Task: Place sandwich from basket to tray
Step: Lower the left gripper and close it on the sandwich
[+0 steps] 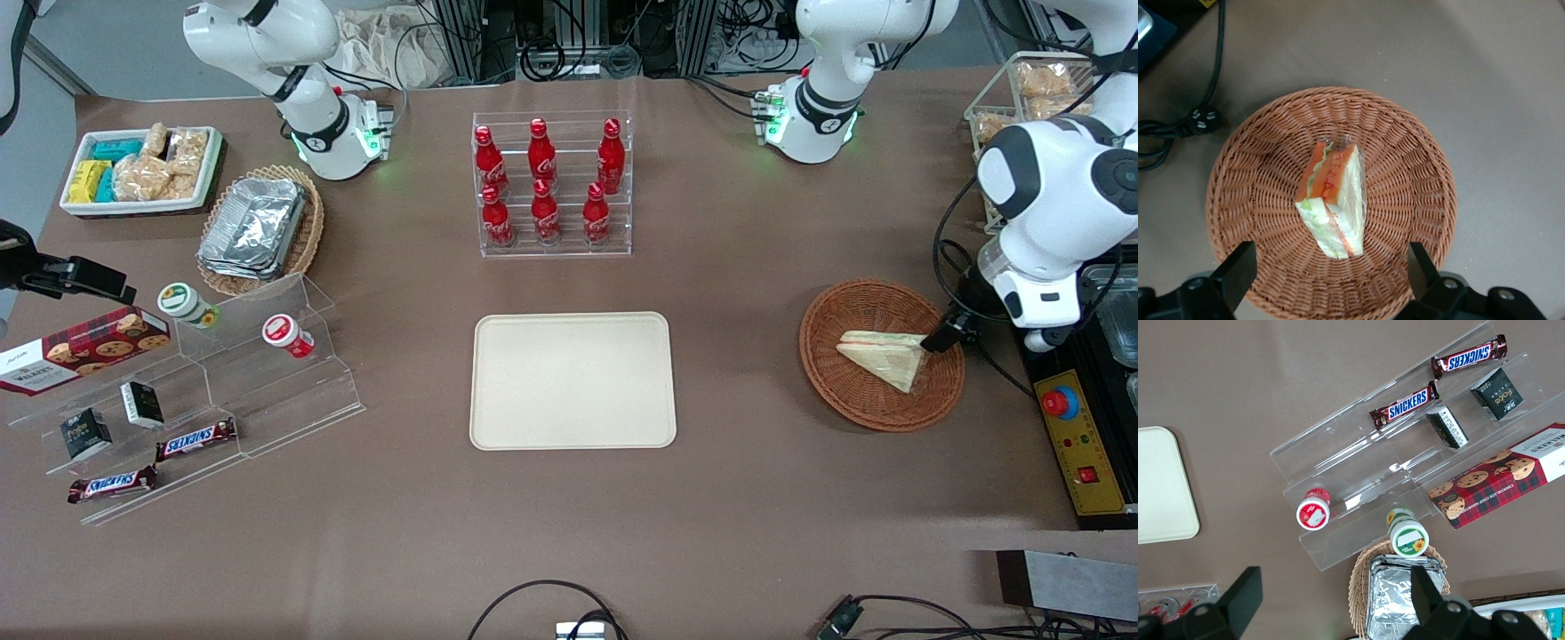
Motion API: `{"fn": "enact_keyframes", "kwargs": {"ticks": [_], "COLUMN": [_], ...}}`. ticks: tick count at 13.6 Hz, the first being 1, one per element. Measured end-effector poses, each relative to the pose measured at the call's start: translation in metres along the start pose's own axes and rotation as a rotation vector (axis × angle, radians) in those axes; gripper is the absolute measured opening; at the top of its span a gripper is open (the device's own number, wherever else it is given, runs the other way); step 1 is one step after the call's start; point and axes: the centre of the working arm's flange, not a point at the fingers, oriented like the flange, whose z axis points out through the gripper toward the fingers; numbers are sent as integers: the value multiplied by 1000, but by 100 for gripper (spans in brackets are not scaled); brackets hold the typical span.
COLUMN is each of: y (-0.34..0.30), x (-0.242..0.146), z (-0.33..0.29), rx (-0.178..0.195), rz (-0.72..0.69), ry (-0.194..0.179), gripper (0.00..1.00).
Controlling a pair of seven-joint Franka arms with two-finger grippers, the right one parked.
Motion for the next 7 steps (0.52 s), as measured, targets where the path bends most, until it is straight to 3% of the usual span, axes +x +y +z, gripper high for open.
{"fn": "enact_keyframes", "kwargs": {"ticks": [7], "y": [-13], "x": [8], "z": [71], "rx": [-11], "rz": [-43], "ry": [35], "gripper": [100]}}
